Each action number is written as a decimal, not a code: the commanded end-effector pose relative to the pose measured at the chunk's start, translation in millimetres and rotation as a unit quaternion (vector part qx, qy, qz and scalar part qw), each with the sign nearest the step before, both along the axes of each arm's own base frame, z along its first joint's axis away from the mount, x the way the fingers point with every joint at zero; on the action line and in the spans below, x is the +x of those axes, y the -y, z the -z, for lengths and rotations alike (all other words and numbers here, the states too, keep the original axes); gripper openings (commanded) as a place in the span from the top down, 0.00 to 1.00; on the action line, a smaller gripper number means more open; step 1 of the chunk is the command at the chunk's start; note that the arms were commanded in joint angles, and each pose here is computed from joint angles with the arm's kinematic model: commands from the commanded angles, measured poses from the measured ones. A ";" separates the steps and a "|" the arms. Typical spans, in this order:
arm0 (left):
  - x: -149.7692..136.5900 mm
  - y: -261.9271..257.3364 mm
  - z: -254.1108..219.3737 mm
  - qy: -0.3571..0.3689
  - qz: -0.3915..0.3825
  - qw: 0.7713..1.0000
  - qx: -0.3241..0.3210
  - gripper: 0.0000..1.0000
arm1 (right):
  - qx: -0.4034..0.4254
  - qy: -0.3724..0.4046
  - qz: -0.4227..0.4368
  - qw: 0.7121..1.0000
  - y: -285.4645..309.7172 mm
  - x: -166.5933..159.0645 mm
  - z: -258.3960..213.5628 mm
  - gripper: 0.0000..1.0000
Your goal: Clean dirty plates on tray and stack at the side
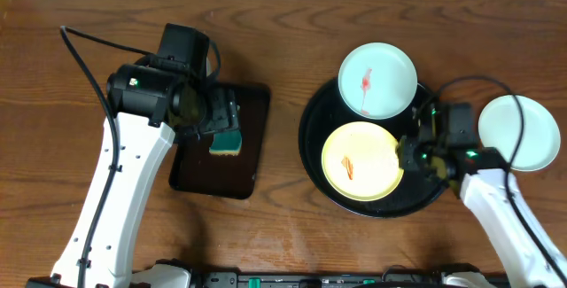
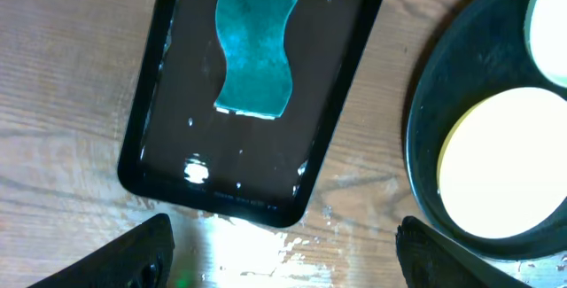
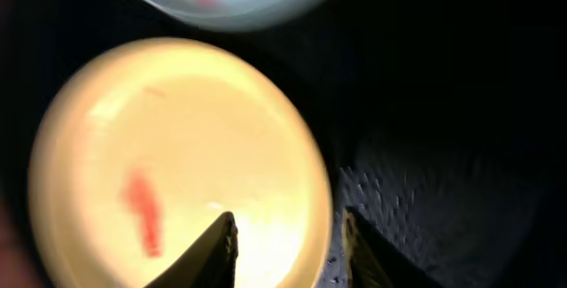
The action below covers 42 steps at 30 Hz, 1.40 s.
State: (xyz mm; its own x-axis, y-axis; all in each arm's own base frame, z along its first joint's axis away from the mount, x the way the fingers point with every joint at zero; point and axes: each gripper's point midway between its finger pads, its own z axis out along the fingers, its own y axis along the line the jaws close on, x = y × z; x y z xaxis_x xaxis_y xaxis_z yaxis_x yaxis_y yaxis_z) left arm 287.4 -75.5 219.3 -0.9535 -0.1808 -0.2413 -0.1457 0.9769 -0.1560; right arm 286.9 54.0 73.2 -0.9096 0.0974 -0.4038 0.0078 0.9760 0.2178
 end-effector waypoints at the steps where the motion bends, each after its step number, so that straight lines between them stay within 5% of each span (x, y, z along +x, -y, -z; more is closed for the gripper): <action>1: 4.6 2.0 3.0 0.005 -0.012 1.000 -0.008 0.19 | 0.009 0.089 -0.061 0.994 -12.5 15.7 -60.4 0.62; 13: 3.2 -17.7 159.6 -0.082 -0.061 0.994 0.042 0.22 | 0.012 0.076 -0.056 0.995 -12.0 1.2 -64.3 0.64; 23: 29.6 -10.9 233.1 -0.089 -0.024 0.994 0.051 0.64 | 0.018 0.070 -0.046 0.996 -12.0 0.9 -62.8 0.67; 26: 22.5 -12.2 237.7 -0.107 -0.023 0.992 0.055 0.92 | 0.018 0.069 -0.046 0.996 -12.0 0.4 -62.5 0.68; 34: 0.1 -7.0 195.5 -0.152 -0.018 0.988 0.037 0.92 | 0.017 0.073 -0.046 0.996 -12.0 1.8 -63.4 0.69; 35: -1.0 -5.0 187.7 -0.151 -0.017 0.988 0.030 0.85 | 0.017 0.074 -0.046 0.996 -12.0 2.5 -63.8 0.69; 36: -1.3 -4.0 181.4 -0.146 -0.017 0.989 0.026 0.59 | 0.016 0.076 -0.046 0.996 -11.6 3.4 -64.3 0.69; 37: -0.5 -4.1 176.3 -0.138 -0.017 0.990 0.025 0.49 | 0.016 0.077 -0.046 0.996 -11.6 3.7 -64.5 0.69; 42: 22.3 -22.1 164.8 -0.073 -0.029 0.994 0.075 0.36 | 0.016 0.079 -0.046 0.996 -11.7 4.4 -64.9 0.69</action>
